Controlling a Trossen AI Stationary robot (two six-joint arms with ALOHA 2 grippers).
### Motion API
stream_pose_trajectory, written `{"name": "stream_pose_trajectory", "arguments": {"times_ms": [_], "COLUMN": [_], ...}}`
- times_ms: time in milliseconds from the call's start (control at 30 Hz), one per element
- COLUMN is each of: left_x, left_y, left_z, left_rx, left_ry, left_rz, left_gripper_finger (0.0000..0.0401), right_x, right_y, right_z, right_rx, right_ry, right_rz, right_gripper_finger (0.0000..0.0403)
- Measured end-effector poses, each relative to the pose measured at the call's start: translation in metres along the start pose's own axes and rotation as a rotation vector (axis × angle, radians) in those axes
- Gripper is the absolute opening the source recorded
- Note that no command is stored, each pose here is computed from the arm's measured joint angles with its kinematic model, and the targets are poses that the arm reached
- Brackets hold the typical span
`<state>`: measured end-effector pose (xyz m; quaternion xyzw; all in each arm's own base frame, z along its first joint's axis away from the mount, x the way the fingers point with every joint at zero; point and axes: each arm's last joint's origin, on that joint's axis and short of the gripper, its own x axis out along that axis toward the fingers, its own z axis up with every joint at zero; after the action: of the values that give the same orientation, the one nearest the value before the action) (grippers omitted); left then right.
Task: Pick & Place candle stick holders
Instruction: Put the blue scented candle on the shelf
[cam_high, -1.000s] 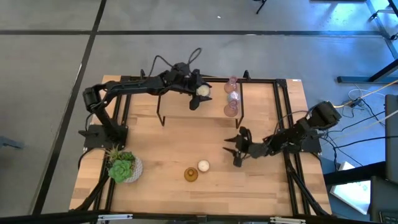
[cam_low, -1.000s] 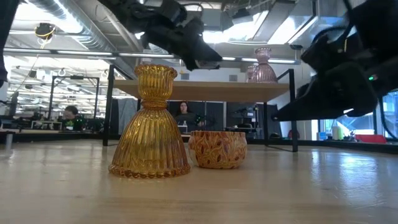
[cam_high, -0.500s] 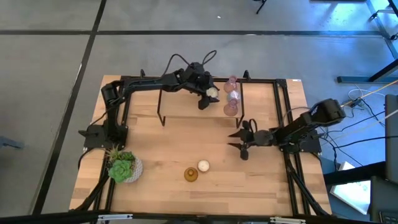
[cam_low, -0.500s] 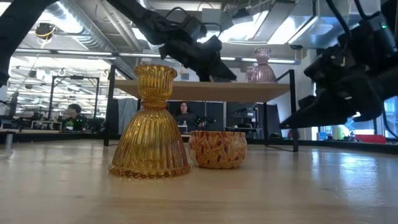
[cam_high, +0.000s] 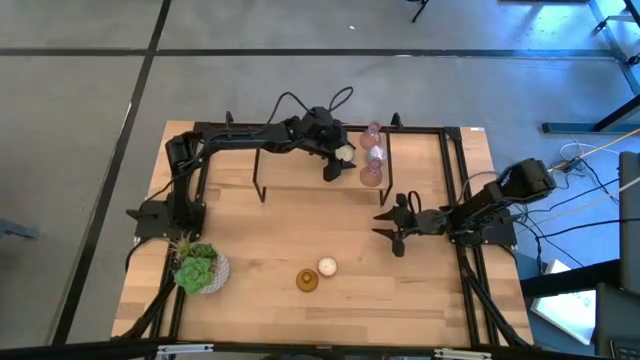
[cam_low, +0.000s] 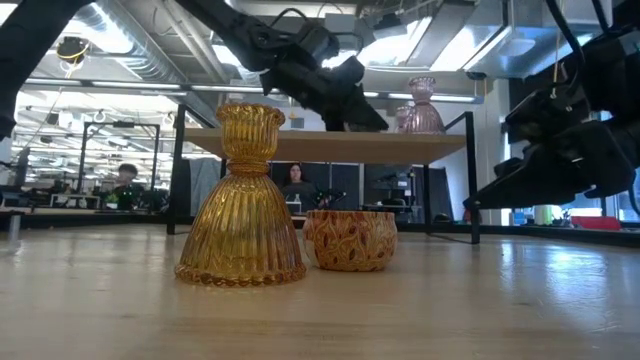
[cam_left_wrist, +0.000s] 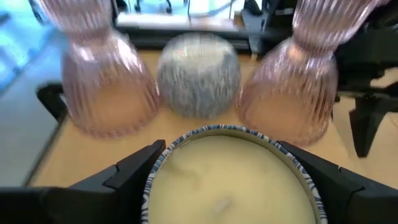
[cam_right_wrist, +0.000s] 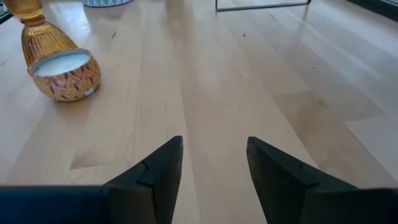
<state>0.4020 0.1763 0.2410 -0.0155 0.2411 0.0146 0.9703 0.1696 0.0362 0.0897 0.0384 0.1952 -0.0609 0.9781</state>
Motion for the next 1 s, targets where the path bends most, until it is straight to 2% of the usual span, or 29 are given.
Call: {"name": "stream_pose_trajectory", "arguments": {"times_ms": [433, 600, 867, 1000], "left_x": [0.002, 0.002, -0.010, -0.025], "left_y": [-0.001, -0.001, -0.007, -0.011], "left_z": [0.001, 0.001, 0.018, 0.023], "left_rx": [0.015, 0.033, 0.066, 0.099], "left_ry": [-0.018, 0.001, -0.080, -0.030], "left_rz": [0.010, 0.062, 0.044, 0.097], "left_gripper_finger": [0.0298, 0.0299, 0.0299, 0.0299], "right_x": [0.000, 0.000, 0.000, 0.000], "right_y": [0.001, 0.001, 0.001, 0.001], "right_z": [0.000, 0.000, -0.001, -0.001], "right_rx": [0.000, 0.000, 0.004, 0.011], "right_ry": [-0.005, -0.004, 0.008, 0.012], "right_rz": [-0.006, -0.006, -0.009, -0.009], "right_gripper_finger": [0.0183, 0.0183, 0.0183, 0.0183]}}
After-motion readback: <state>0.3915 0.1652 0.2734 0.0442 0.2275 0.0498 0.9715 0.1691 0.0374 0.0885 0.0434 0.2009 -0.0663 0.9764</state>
